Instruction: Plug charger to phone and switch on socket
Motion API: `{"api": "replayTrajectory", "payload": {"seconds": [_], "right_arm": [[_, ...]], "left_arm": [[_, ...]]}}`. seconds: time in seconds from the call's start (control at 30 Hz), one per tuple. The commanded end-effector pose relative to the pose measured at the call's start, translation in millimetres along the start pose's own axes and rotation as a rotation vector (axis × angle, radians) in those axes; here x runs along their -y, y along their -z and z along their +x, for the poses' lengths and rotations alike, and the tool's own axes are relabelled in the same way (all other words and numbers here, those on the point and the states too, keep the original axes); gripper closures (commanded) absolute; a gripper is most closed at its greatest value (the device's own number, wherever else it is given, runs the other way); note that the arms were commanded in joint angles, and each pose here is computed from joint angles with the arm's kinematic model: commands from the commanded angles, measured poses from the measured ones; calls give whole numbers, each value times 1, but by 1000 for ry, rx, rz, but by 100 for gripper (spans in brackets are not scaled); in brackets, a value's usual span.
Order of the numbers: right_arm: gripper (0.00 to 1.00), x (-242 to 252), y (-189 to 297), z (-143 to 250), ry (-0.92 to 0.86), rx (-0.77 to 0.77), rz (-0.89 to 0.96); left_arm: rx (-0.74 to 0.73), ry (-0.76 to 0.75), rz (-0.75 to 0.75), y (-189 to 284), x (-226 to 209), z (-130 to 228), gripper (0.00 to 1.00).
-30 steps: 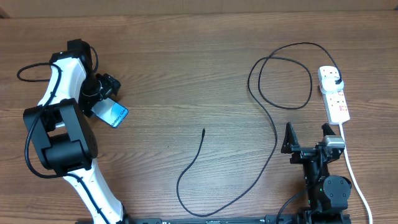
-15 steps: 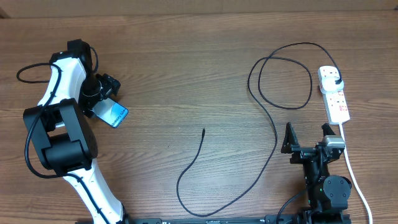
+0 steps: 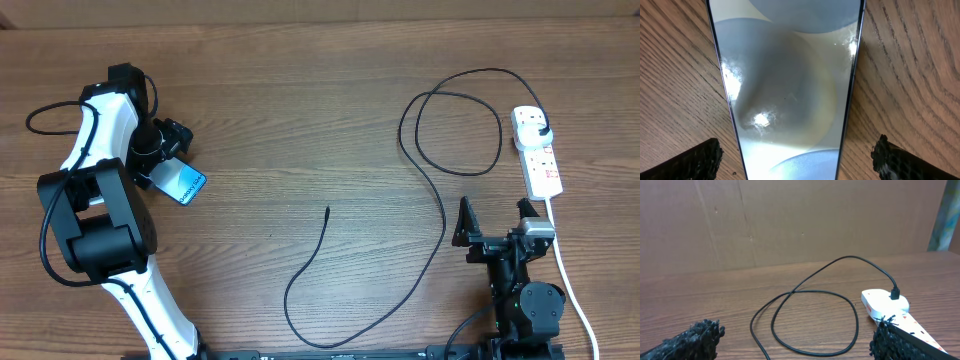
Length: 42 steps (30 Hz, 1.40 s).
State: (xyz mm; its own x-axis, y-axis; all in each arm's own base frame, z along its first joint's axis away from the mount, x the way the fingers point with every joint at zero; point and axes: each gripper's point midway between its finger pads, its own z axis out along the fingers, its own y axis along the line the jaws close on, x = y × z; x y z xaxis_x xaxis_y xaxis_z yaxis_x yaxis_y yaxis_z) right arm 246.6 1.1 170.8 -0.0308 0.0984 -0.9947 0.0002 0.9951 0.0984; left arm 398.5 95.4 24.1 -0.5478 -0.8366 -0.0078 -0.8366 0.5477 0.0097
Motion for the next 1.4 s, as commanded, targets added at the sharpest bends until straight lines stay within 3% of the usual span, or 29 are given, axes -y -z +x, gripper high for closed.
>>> {"api": "replayTrajectory", "payload": {"seconds": [0.0, 0.33, 1.37], "right_arm": [[0, -2, 0, 1, 4, 6, -10], [0, -2, 0, 1, 4, 6, -10], [0, -2, 0, 1, 4, 6, -10]], "left_arm": [[-5, 28, -34, -7, -8, -1, 0], [-55, 28, -44, -24, -7, 5, 0], [-30, 48, -84, -25, -21, -5, 0]]}}
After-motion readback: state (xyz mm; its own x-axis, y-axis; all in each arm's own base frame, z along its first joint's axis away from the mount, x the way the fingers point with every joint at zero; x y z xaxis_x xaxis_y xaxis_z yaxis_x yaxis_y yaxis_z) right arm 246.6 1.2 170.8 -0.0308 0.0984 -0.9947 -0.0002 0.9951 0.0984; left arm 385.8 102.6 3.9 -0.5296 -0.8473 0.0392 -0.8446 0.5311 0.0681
